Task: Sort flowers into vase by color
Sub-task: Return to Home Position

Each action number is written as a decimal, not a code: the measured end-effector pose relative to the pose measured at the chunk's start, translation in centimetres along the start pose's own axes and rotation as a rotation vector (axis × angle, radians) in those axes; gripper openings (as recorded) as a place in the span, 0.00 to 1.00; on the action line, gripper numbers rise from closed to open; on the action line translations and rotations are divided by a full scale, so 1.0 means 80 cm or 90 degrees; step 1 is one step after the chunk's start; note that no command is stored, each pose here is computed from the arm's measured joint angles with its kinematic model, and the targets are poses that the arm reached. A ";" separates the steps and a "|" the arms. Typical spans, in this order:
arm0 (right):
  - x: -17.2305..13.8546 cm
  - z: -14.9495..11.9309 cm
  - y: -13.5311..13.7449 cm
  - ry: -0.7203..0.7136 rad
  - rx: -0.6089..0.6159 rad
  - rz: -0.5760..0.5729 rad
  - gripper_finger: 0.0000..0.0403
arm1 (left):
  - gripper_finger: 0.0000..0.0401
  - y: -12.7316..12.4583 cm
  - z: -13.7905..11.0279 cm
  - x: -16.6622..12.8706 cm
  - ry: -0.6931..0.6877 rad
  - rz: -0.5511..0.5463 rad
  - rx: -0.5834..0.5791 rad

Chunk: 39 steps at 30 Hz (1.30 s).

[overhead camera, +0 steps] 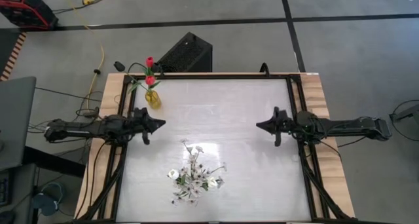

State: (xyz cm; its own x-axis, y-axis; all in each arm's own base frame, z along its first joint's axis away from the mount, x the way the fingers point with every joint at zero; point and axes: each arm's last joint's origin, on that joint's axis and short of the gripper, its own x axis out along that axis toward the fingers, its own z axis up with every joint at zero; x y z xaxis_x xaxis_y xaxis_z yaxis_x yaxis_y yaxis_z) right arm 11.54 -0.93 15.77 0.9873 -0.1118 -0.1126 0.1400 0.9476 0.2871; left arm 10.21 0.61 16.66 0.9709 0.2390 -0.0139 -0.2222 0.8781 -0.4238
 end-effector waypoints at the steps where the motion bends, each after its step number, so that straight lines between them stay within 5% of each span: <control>1: 0.000 0.000 0.000 0.003 -0.010 0.008 0.04 | 0.01 0.001 0.000 0.000 -0.005 0.020 0.008; 6: 0.000 -0.005 -0.001 0.029 -0.108 0.005 0.11 | 0.01 0.005 -0.001 0.002 -0.016 0.074 0.001; 11: -0.001 -0.017 -0.005 0.092 -0.208 -0.011 0.21 | 0.01 0.009 -0.003 0.004 -0.019 0.146 0.081; 22: -0.001 -0.018 -0.005 0.094 -0.177 -0.018 0.23 | 0.01 0.012 -0.002 0.004 -0.023 0.216 0.211; 39: -0.001 -0.018 -0.006 0.094 -0.177 -0.018 0.23 | 0.01 0.012 -0.002 0.004 -0.023 0.215 0.209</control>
State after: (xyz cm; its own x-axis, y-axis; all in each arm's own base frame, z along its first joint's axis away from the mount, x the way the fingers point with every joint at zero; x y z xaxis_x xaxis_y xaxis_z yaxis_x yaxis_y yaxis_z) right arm 11.27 -0.91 14.28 0.9589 -0.1141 -0.2599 0.1216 0.9925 0.0130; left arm 10.30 1.49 16.13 0.8373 0.5425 -0.0676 -0.5466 0.8322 -0.0929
